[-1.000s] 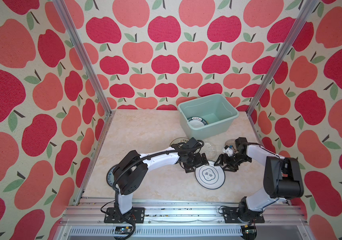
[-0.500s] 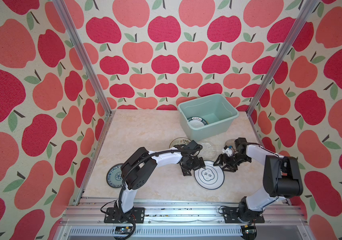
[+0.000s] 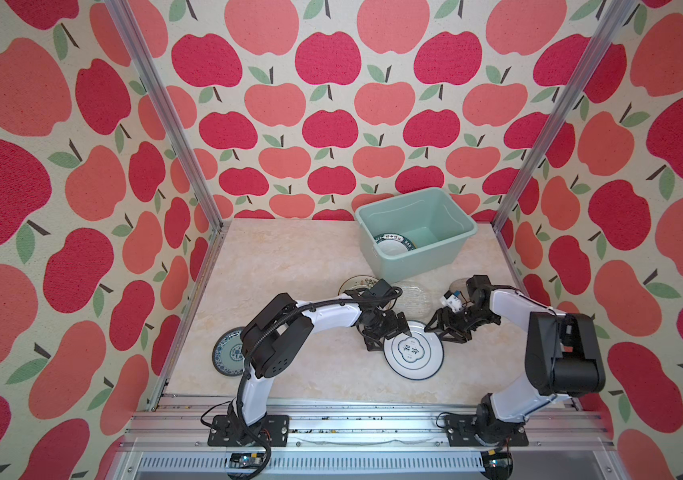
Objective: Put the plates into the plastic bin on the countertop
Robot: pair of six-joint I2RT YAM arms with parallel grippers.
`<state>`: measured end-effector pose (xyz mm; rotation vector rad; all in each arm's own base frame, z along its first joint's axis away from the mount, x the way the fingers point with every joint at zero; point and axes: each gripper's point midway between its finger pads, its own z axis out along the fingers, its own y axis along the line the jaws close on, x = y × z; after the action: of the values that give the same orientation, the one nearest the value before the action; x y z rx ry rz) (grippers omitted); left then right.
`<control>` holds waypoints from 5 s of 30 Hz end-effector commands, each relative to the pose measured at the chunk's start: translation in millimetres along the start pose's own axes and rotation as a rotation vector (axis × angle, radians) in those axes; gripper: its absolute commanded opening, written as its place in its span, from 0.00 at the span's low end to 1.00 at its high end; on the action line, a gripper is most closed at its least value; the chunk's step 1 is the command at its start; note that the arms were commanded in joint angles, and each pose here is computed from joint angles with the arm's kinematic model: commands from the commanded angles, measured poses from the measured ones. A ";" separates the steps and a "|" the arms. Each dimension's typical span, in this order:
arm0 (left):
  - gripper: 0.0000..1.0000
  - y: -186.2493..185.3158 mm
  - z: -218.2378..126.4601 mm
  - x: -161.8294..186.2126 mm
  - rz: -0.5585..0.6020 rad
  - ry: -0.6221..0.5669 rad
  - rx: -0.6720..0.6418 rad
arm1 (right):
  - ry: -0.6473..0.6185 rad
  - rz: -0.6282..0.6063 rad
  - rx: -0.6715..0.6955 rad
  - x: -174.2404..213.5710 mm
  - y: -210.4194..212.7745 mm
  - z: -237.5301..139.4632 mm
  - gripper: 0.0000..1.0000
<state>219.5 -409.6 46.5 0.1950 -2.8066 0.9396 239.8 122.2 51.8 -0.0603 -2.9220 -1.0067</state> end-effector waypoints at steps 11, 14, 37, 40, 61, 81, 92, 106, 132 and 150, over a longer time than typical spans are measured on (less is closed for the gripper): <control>0.97 4.9 1.2 -2.7 -0.007 -0.037 0.009 | 0.032 -0.056 -0.144 35.7 56.9 -8.0 0.46; 0.97 5.8 -0.3 -2.6 -0.008 -0.043 0.008 | 0.039 -0.066 -0.146 39.6 61.0 -6.6 0.41; 0.99 -28.2 -159.0 -11.3 0.126 -0.381 0.026 | -0.148 -0.186 -0.110 24.4 120.1 -83.4 0.00; 0.99 -29.5 -231.1 -9.3 0.197 -0.547 0.020 | -0.246 -0.229 -0.131 7.3 148.9 -116.7 0.00; 0.99 97.0 -400.7 -62.0 -0.079 -0.910 0.100 | -0.751 -0.182 -0.174 -256.3 221.5 -195.7 0.00; 0.99 95.0 -345.8 -139.7 -0.126 -0.777 0.039 | -0.573 -0.383 -0.104 -319.3 184.0 -100.7 0.00; 0.99 101.0 -346.3 -134.6 -0.157 -0.768 0.005 | -0.456 -0.413 -0.108 -313.3 174.0 -40.8 0.03; 0.99 100.9 -341.0 -139.5 -0.157 -0.737 -0.024 | -0.394 -0.378 -0.013 -318.6 136.0 -3.7 0.19; 0.99 95.4 -353.0 -128.8 -0.132 -0.735 -0.043 | -0.502 -0.373 0.244 -330.2 111.0 -47.9 0.69; 0.99 197.1 -438.7 35.5 -0.551 -0.786 -0.554 | -0.764 -0.437 -0.235 -234.8 295.8 -158.4 0.74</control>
<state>258.0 -22.1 282.4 1.2891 -3.3236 0.2123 526.8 201.6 317.7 0.2243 -3.7308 -1.3457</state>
